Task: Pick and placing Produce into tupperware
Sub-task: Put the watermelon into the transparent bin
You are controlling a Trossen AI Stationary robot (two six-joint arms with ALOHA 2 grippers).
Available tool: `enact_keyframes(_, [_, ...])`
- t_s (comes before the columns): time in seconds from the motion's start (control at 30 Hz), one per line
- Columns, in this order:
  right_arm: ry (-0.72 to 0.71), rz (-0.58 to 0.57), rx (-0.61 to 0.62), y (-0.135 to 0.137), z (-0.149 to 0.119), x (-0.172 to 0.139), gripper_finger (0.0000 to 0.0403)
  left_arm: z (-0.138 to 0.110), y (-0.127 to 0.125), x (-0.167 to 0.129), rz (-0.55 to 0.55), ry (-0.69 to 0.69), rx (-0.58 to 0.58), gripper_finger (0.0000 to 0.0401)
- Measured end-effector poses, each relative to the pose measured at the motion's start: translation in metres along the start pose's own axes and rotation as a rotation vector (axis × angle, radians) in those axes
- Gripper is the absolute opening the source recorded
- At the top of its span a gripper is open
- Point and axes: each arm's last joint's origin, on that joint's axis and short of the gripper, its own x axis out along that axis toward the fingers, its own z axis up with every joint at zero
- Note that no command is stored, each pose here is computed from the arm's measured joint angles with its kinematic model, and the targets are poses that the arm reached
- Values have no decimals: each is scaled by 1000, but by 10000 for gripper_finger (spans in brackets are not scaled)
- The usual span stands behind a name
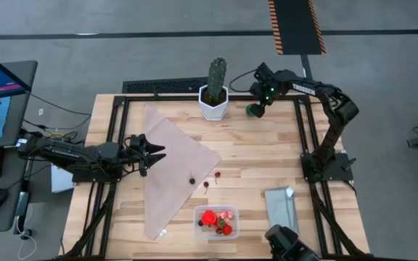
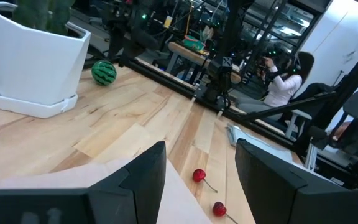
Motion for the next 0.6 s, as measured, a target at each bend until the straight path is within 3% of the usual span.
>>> enact_keyframes(0.27, [-7,6,-78,8,7,11,346,0,0,0,3,-2,0,182])
enact_keyframes(0.6, [-11,9,-95,11,11,21,345,0,0,0,4,-2,1,182])
